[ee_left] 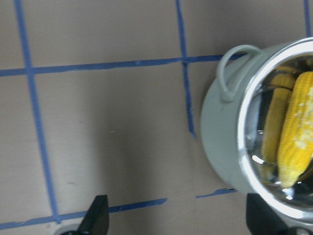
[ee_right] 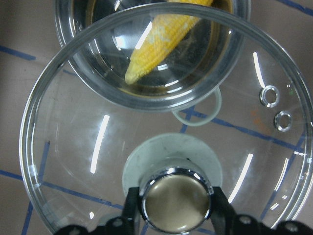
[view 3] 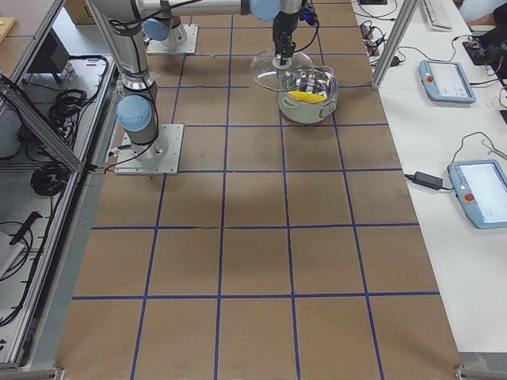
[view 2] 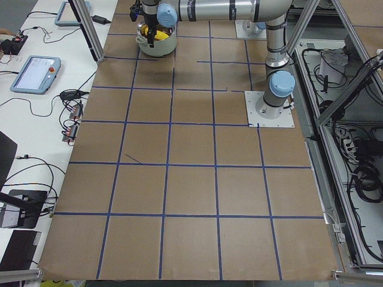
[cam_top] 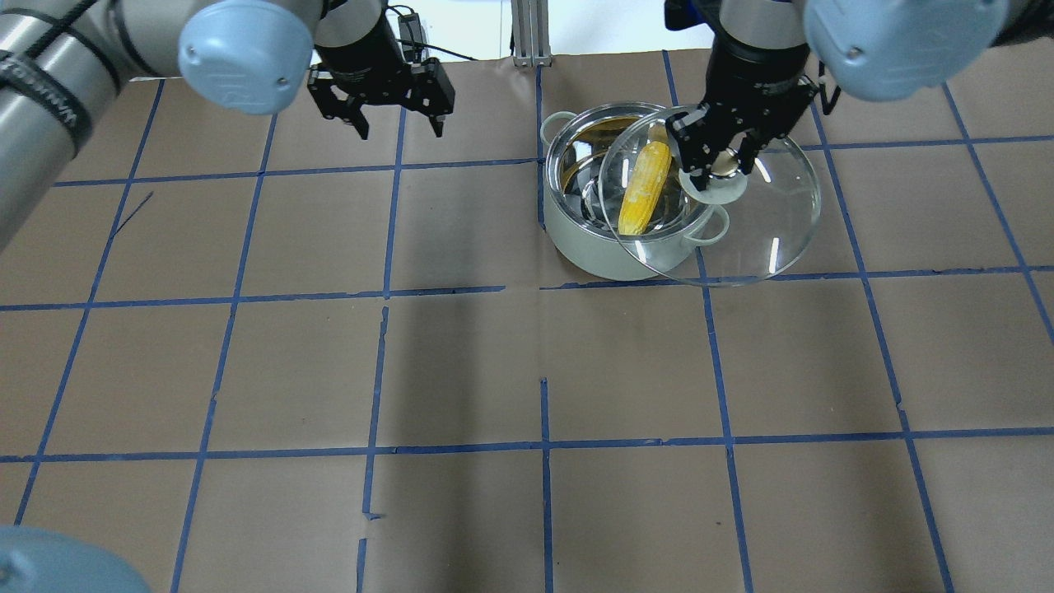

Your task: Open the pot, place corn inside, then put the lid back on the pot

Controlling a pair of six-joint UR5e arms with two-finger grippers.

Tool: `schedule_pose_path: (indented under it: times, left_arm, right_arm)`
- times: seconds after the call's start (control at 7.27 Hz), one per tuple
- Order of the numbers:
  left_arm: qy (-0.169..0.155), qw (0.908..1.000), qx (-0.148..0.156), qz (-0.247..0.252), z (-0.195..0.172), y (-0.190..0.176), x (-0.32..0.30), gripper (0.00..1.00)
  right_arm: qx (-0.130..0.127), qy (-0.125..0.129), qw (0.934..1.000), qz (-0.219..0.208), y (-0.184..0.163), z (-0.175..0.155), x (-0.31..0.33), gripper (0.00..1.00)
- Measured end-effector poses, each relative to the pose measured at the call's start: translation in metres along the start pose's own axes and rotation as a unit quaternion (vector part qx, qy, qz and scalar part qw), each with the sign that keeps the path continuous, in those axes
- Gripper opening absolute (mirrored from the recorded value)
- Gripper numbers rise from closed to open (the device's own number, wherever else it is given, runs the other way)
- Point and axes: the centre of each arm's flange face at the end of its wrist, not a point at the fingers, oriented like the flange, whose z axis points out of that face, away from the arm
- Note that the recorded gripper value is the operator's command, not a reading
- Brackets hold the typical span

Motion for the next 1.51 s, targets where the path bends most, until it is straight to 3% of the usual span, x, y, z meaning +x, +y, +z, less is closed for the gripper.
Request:
schedule_pose_path:
  times: [0.28, 0.55, 0.96, 1.51]
  left_arm:
    - [-0.026, 0.9996, -0.010, -0.005, -0.024, 0.027, -0.042, 1.00]
    - [-0.031, 0.9991, -0.030, -0.005, -0.055, 0.053, -0.080, 1.00]
    - [-0.028, 0.9983, -0.049, -0.016, -0.070, 0.066, -0.085, 1.00]
    - [-0.027, 0.9976, -0.050, -0.039, -0.079, 0.072, -0.073, 1.00]
  right_arm:
    - [0.004, 0.001, 0.9998, -0.021, -0.068, 0.019, -0.023, 0.32]
    - [-0.003, 0.000, 0.9996, -0.028, -0.107, 0.047, -0.025, 0.32]
    - [-0.005, -0.001, 0.9996, -0.028, -0.125, 0.072, -0.019, 0.32]
    - [-0.015, -0.002, 0.9994, -0.030, -0.132, 0.094, -0.013, 0.32]
